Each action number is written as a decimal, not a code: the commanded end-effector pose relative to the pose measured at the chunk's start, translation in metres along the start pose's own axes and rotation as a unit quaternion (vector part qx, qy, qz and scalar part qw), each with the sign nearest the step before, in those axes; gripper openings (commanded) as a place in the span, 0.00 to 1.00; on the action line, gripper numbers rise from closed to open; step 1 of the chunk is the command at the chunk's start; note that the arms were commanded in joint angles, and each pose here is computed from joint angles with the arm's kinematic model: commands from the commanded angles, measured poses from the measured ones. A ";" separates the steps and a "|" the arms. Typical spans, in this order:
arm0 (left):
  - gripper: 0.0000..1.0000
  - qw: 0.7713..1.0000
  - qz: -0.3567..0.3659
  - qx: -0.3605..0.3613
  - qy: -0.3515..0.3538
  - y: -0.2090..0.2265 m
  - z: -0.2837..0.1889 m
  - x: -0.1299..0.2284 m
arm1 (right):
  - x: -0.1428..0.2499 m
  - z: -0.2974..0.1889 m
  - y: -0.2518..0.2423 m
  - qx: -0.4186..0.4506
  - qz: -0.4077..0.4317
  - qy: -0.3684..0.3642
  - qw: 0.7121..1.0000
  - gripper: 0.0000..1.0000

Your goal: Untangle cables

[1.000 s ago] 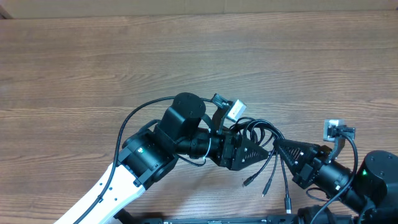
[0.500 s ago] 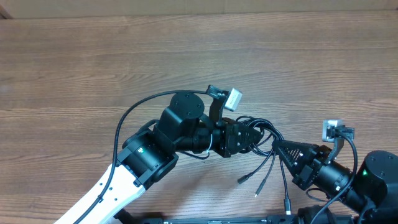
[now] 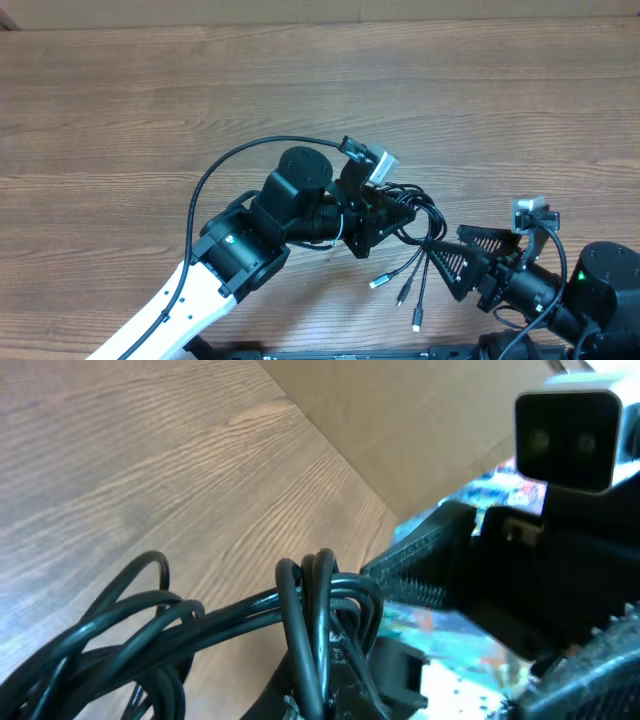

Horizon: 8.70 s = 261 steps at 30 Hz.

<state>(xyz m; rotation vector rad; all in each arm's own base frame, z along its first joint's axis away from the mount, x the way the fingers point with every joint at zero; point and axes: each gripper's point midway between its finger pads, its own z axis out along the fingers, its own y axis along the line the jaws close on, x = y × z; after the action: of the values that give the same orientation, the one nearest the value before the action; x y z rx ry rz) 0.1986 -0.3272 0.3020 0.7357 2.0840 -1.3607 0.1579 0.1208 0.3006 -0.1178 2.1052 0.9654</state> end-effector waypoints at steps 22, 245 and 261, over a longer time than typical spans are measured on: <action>0.04 0.996 0.081 0.035 0.005 -0.014 0.001 0.001 | 0.015 -0.007 0.031 -0.090 -0.159 0.024 0.983 0.04; 0.04 0.941 0.053 0.322 0.087 -0.061 -0.036 -0.004 | 0.010 -0.055 -0.124 0.371 0.166 -0.091 0.909 1.00; 0.05 0.973 -0.056 0.210 -0.083 -0.029 -0.035 -0.090 | 0.005 -0.035 -0.099 0.290 0.164 -0.074 0.940 1.00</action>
<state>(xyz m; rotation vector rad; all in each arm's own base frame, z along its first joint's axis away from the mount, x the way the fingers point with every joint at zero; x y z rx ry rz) 0.2297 -0.3224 0.3639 0.7658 1.8073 -1.8574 0.1696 0.0173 0.2427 0.6419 2.2267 0.3914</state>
